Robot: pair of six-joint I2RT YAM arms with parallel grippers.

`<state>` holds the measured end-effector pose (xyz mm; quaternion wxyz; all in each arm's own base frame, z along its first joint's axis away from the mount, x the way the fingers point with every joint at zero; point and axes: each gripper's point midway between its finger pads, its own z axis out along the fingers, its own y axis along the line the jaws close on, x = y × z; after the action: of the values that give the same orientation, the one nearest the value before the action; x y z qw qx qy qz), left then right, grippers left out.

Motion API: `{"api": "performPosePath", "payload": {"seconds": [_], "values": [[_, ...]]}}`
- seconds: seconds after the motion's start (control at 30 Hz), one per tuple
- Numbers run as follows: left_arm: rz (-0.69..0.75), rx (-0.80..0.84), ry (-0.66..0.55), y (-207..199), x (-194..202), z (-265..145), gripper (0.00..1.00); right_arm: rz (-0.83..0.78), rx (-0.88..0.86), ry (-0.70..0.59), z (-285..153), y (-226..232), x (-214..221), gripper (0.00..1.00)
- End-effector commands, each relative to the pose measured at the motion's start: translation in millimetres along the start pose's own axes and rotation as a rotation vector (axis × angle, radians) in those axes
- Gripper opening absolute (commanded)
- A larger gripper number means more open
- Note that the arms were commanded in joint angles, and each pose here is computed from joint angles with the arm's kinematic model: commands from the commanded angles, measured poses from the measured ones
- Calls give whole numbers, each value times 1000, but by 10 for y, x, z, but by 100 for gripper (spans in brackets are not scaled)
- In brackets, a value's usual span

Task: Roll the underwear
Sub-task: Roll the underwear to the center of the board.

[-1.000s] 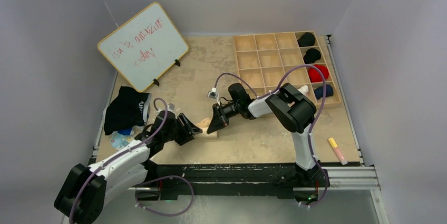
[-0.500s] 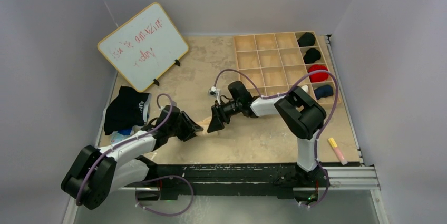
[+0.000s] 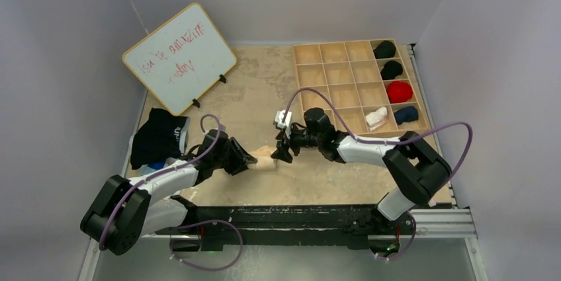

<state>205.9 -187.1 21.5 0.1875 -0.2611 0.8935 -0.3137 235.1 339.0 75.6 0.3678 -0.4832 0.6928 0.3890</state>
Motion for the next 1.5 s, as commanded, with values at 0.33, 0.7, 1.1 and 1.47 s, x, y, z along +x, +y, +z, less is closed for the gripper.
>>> {"api": "performPosePath", "payload": {"seconds": [0.33, 0.7, 1.1, 1.47], "values": [[62, -179, 54, 433, 147, -26, 35, -693, 48, 61, 402, 341, 46, 67], [57, -170, 51, 417, 147, -37, 35, -620, 68, 137, 382, 323, 464, 27], [47, -90, -48, 347, 50, -194, 57, 21, -303, 103, 370, 755, 562, 3], [-43, 24, -96, 297, 45, -135, 59, 416, -343, 240, 461, 614, 835, 7]]}}
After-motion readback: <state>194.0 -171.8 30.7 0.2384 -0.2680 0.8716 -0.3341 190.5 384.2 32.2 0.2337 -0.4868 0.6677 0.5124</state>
